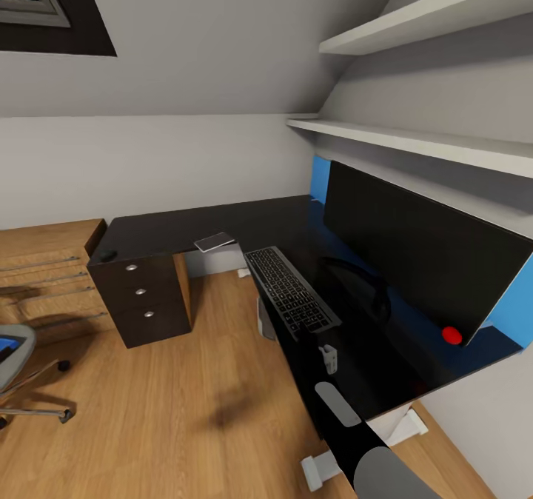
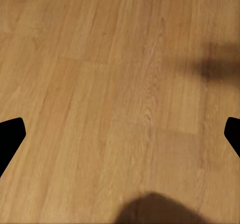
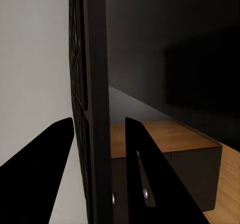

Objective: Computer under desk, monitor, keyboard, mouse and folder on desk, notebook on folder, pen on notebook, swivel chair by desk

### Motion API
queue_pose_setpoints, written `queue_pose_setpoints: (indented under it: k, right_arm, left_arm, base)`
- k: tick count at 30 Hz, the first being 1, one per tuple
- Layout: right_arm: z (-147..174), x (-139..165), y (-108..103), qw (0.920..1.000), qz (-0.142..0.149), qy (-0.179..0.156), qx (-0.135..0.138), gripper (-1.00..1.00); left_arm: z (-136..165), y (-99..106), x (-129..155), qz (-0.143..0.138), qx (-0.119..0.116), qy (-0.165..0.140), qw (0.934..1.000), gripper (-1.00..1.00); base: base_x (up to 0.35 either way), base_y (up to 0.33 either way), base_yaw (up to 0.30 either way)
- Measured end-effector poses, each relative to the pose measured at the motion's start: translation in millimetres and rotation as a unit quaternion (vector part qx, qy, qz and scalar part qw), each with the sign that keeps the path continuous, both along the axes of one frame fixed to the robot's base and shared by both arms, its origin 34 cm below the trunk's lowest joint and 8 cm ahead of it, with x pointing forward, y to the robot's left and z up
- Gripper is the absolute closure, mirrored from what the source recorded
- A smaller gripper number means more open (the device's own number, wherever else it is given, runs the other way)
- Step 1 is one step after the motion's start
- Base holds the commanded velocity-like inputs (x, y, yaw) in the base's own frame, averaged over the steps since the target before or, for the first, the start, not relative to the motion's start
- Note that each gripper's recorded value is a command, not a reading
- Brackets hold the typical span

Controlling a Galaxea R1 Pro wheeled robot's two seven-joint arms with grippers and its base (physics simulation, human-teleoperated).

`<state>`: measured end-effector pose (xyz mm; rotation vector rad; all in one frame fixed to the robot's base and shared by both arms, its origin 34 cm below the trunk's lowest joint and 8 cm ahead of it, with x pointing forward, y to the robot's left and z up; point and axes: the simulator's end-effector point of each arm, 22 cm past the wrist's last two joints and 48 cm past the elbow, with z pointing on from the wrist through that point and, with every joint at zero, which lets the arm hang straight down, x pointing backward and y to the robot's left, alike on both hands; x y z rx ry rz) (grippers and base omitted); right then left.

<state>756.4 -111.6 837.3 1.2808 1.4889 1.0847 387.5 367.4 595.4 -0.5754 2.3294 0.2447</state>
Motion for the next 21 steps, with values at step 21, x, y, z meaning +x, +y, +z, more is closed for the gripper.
queue_pose_setpoints:
  k: [21]
  right_arm:
    - [-4.6,-1.1,-4.1,1.0,-0.006,0.006,0.001,1.0]
  left_arm:
    - [0.5,0.3,0.7,0.0,0.0,-0.001,1.0,-1.0]
  base:
    - [0.001,0.001,-0.127]
